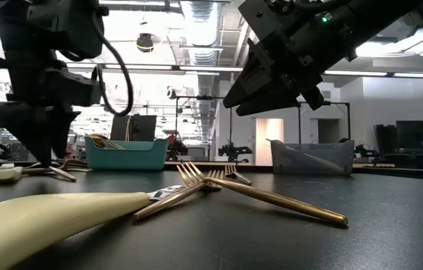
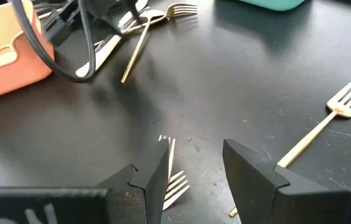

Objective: Sort silverware by color (type)
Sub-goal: Put the gold fork into the orange bin

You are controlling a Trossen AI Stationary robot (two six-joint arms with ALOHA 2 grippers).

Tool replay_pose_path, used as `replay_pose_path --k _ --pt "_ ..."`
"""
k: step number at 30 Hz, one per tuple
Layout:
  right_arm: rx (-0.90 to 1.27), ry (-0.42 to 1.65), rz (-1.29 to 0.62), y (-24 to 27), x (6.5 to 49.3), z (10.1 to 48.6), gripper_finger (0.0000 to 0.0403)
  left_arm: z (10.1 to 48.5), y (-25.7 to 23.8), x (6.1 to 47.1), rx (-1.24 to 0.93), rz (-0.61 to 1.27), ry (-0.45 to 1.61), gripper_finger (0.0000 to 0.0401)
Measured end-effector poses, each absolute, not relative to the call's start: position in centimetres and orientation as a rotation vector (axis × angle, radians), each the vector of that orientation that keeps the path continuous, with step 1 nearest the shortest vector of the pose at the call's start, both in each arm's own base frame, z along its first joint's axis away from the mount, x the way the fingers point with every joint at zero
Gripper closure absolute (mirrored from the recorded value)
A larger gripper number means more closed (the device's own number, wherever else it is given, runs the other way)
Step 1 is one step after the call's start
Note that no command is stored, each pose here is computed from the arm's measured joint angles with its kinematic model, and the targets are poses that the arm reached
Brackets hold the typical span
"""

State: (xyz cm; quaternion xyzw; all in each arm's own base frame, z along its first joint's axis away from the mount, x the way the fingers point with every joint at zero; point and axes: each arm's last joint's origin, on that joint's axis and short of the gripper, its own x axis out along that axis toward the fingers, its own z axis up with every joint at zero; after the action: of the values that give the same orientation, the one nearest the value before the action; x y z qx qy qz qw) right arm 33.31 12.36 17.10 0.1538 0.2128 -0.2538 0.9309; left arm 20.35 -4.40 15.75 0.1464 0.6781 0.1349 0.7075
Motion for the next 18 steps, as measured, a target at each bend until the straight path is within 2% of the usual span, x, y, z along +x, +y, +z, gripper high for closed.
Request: replay_pose_path --k 5,9,18 --pt "0.313 0.437 -0.519 12.4 33.3 17.1 0.0226 15.7 -4.1 20.6 0.464 0.231 1.505 0.0269" --pt "0.317 0.443 -0.509 12.4 33.3 17.1 0.0226 15.6 -3.6 20.9 0.383 0.156 1.524 0.0269" --pt "0.317 0.456 -0.499 12.4 33.3 17.0 0.0226 15.2 -1.9 20.9 0.298 0.194 1.539 0.0269"
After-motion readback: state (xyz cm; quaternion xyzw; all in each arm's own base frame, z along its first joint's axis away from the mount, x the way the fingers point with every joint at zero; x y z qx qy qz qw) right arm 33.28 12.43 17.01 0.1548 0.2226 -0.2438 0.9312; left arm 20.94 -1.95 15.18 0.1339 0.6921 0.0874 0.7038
